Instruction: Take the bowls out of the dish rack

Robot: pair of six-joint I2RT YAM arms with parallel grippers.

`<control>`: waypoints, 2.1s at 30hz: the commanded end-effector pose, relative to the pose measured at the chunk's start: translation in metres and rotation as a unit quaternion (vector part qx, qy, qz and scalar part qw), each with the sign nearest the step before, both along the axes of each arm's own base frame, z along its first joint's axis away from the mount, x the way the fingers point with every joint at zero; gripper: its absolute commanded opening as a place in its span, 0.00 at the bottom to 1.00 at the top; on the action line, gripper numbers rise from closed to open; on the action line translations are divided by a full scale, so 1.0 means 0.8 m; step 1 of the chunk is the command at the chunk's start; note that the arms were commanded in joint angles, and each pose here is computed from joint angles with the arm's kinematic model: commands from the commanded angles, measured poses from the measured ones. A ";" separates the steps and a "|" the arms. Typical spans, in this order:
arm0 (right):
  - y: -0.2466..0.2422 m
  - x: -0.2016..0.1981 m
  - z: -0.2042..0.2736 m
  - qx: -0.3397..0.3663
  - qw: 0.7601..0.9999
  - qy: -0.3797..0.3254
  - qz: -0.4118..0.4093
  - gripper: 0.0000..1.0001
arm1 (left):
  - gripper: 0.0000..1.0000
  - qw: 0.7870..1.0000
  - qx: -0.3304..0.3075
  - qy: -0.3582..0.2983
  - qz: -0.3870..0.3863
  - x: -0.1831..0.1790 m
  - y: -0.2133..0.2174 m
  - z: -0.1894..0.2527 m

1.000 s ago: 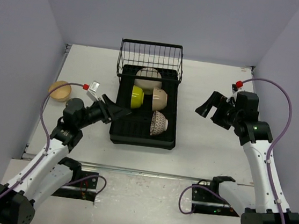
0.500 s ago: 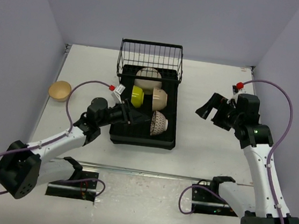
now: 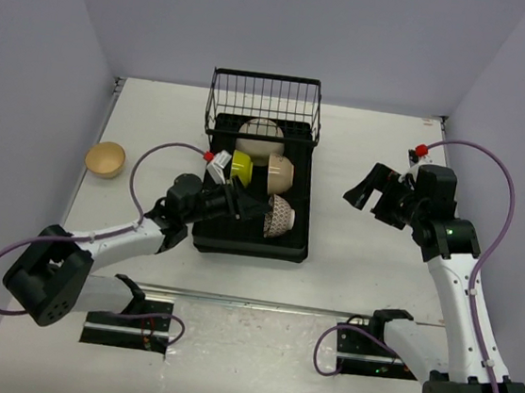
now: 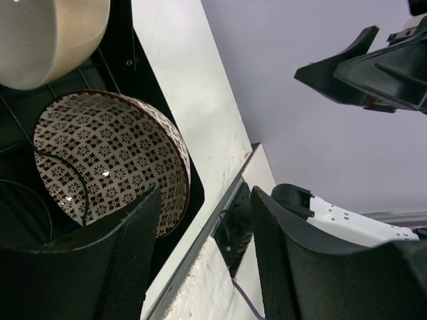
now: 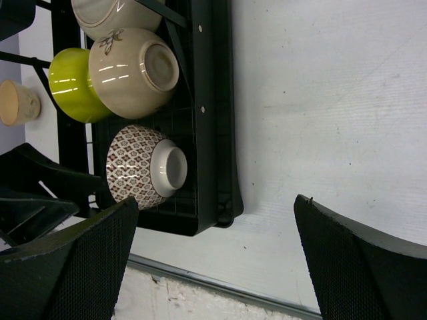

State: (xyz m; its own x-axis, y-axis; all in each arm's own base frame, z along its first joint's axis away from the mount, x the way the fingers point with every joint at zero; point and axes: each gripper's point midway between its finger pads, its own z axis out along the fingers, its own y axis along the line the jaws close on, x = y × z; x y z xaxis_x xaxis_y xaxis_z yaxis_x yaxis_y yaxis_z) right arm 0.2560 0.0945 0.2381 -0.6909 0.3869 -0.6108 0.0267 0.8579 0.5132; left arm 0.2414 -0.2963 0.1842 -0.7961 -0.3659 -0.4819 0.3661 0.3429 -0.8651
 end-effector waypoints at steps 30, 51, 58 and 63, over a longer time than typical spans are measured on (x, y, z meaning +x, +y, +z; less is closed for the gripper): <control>0.000 -0.006 0.026 -0.004 0.999 -0.038 0.013 0.99 | 0.22 1.000 0.005 0.001 0.009 0.025 -0.084 -0.022; -0.003 -0.016 0.017 -0.017 0.999 -0.033 0.021 0.99 | 0.00 0.986 -0.161 -0.019 -0.025 -0.021 -0.060 0.010; -0.004 -0.019 0.010 -0.021 0.999 -0.029 0.023 0.99 | 0.00 0.968 -0.246 -0.036 -0.048 -0.028 -0.060 0.042; -0.004 -0.022 0.006 -0.021 0.999 -0.028 0.024 0.99 | 0.00 0.960 -0.269 -0.048 -0.053 -0.028 -0.058 0.059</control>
